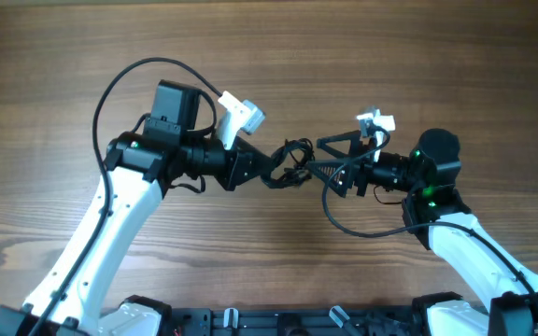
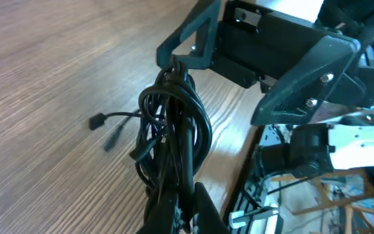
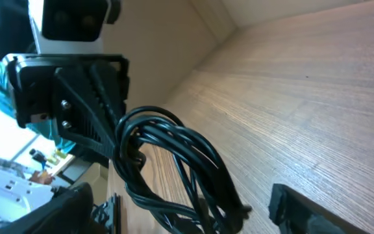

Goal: Untangle cables
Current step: 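Reach the right gripper toward the bundle held by the left gripper, then grasp a cable strand with the right gripper near the left gripper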

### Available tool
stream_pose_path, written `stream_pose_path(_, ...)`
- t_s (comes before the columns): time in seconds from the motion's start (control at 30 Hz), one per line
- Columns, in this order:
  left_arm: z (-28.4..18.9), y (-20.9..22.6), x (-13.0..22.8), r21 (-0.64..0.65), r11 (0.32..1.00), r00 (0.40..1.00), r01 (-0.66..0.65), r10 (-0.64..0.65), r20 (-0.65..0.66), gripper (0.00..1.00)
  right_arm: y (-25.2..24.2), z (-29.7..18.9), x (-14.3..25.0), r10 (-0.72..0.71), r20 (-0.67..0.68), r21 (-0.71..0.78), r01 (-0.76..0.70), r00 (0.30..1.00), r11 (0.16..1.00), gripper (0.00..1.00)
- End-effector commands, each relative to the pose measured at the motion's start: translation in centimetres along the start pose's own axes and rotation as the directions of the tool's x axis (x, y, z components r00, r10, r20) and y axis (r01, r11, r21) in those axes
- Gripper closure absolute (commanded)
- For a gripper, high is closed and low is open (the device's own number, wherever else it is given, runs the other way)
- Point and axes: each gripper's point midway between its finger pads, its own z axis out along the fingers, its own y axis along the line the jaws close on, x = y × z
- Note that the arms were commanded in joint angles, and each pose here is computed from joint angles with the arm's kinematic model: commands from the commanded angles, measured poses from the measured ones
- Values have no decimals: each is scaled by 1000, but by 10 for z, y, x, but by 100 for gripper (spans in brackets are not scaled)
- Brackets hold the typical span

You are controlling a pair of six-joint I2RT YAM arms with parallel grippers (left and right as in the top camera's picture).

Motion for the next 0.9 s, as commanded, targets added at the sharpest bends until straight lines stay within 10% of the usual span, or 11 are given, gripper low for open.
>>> stream_pose_path(0.0, -1, -23, -7, 151, 986, 998, -65, 60, 34, 96, 11, -1, -3, -78, -3, -39, 78, 997, 996, 19)
stream_pose_path(0.13, -3, -34, -9, 213, 975, 997, -66, 57, 47, 96, 8, -1, 4, -109, -23, -36, 108, 994, 994, 28)
stream_pose_path(0.3, -5, -41, -9, 251, 967, 999, -34, 24, 45, 92, 9, -1, 2, -66, -20, -39, 65, 998, 997, 95)
stream_pose_path(0.53, -2, -30, -11, 194, 969, 987, 154, -158, 7, 0, -23, -11, -25, 323, 144, 94, -338, 935, 936, 95)
stream_pose_path(0.67, 13, 38, -22, -221, 768, 798, 601, -563, 215, 0, -49, -22, -39, 534, 315, 125, -592, 785, 796, 96)
stream_pose_path(0.77, 36, 26, -34, -270, 760, 802, 591, -521, 291, 0, -50, -22, -39, 563, 324, 114, -622, 760, 774, 95)
stream_pose_path(0.87, 45, 47, -35, -324, 590, 667, 739, -577, 471, 8, -47, -20, -32, 581, 287, 110, -629, 761, 769, 96)
